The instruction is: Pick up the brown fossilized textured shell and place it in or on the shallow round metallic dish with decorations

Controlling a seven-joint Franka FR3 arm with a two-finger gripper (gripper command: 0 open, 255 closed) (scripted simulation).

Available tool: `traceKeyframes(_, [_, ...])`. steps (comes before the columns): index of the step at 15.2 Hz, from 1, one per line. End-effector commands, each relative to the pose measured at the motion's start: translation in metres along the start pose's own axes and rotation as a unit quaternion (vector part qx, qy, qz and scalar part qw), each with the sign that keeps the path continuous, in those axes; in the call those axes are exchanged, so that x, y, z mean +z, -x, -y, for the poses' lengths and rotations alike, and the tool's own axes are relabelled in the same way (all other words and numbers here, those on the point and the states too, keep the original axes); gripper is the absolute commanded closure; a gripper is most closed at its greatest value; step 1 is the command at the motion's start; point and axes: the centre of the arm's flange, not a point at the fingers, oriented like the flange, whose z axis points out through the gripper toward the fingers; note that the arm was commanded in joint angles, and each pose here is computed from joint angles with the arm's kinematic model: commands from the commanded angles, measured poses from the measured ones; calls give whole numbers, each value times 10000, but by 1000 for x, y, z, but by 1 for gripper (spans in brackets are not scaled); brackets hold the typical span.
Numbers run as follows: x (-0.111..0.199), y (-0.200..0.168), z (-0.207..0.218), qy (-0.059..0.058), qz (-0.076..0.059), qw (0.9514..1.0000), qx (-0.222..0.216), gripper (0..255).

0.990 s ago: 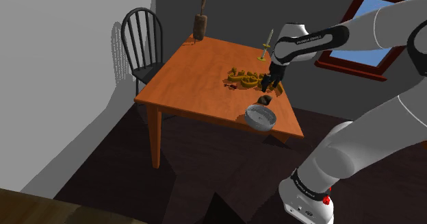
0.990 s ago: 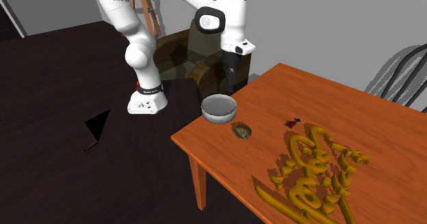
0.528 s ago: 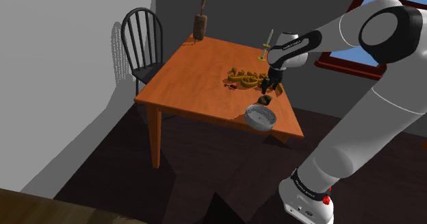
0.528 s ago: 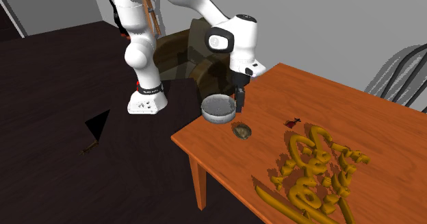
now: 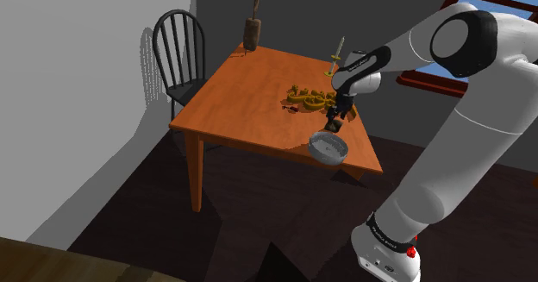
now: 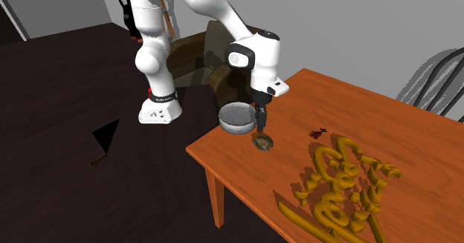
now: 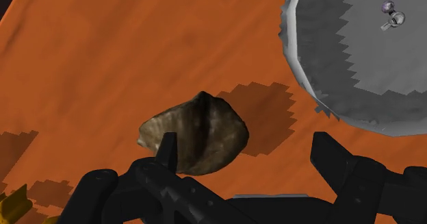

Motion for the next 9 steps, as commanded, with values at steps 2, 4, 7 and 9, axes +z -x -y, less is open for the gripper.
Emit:
traceKeyframes(2, [5, 1, 0, 1, -2, 10000, 1, 0])
traceKeyframes(4, [5, 1, 0, 1, -2, 10000, 1, 0])
traceKeyframes(7, [5, 1, 0, 1, -2, 10000, 1, 0])
traceKeyframes(9, [5, 1, 0, 1, -2, 10000, 1, 255])
